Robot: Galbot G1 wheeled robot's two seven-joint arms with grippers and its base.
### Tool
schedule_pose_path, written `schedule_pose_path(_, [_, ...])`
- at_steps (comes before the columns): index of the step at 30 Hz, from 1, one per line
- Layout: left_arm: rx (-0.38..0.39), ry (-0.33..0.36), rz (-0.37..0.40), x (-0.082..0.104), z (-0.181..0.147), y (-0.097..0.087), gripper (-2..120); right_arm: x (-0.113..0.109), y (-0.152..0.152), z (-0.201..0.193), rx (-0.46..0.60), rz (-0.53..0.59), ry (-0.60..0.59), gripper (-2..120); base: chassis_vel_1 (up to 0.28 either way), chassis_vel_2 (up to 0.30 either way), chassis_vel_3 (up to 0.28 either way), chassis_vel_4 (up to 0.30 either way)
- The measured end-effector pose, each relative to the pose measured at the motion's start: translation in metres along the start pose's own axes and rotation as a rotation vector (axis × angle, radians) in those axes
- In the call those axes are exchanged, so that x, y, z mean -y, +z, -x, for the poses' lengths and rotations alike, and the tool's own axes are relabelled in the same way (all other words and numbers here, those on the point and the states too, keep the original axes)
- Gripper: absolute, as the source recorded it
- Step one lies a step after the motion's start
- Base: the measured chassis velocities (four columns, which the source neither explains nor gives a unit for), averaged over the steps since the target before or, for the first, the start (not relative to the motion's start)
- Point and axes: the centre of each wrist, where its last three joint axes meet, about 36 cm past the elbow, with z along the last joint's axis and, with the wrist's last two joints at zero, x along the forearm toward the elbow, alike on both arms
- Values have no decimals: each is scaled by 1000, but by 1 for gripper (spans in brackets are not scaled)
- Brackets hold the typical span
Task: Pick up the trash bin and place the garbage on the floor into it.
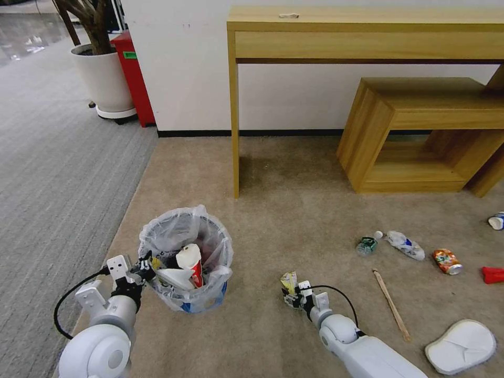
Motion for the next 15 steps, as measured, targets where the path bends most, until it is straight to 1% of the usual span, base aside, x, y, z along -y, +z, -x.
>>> schedule_pose_path(9, [0,-5,-2,-1,2,2,1,3,0,-1,4,-2,9,68,0,0,0,0])
schedule_pose_path(10, [0,-4,-2,-1,2,2,1,4,1,-1,4,-2,11,67,0,0,0,0])
schedule_pose_path(12, [0,-4,-2,-1,2,2,1,6,2,-1,4,-4,17,60,0,0,0,0])
schedule_pose_path(13, [0,-4,-2,-1,2,2,1,6,2,-1,4,-4,17,60,0,0,0,0])
schedule_pose_path(15, [1,-3,-2,-1,2,1,1,7,3,-1,4,-6,21,55,0,0,0,0])
